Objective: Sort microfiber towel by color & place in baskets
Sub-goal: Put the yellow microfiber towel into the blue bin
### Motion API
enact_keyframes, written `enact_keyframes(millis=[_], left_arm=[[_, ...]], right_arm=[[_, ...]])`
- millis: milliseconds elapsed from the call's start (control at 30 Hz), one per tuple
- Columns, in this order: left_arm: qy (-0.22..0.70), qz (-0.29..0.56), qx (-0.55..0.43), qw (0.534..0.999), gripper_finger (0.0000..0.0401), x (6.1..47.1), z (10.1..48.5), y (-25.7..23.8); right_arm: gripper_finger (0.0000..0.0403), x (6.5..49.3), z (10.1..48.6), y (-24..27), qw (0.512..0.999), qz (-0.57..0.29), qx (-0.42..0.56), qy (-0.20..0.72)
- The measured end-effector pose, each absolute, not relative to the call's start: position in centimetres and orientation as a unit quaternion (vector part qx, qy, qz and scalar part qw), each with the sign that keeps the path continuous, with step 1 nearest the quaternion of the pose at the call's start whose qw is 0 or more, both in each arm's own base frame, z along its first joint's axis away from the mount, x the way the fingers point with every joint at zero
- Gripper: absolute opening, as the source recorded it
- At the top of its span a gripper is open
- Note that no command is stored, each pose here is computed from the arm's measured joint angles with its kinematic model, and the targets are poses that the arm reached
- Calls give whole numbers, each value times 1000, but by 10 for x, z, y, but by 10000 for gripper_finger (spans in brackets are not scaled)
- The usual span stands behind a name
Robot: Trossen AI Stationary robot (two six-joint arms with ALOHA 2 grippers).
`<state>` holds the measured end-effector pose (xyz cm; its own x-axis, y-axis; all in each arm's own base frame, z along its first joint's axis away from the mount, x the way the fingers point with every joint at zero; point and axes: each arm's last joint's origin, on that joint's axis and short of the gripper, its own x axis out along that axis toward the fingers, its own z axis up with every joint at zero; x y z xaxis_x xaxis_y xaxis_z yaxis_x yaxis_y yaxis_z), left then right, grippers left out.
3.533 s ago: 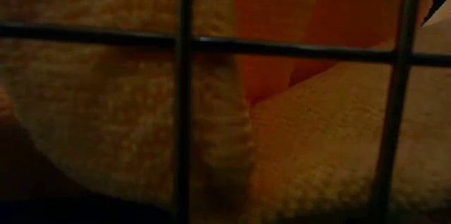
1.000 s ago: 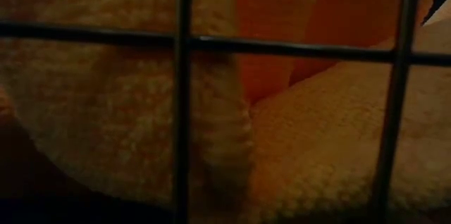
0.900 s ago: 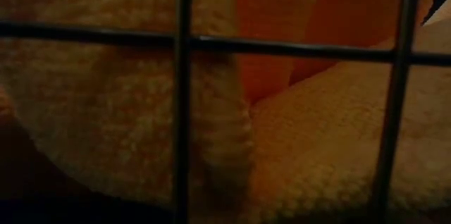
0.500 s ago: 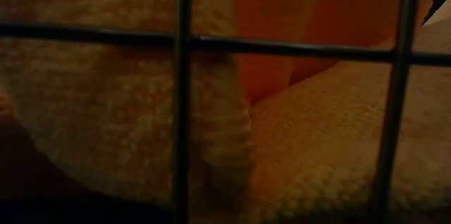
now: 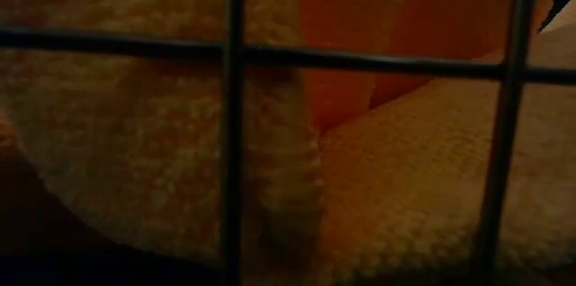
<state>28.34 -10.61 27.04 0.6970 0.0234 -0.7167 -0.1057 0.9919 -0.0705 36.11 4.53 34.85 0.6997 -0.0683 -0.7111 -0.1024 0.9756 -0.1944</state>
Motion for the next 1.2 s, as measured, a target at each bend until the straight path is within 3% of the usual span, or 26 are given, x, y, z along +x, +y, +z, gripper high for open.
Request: enact_keyframes(millis=[333,767,1000,1200], left_arm=[[450,131,-24,883,140,313,223,-79],[507,114,-82,851,140,319,209,-51],[466,101,-100,874,140,303,243,-51],[377,98,-129,912,140,286,285,-49]], right_arm=[[154,318,380,54,919,21,-75,387],[154,279,390,110,904,104,-111,399],[154,262,383,125,887,77,-103,443],[154,253,381,134,877,76,-117,459]])
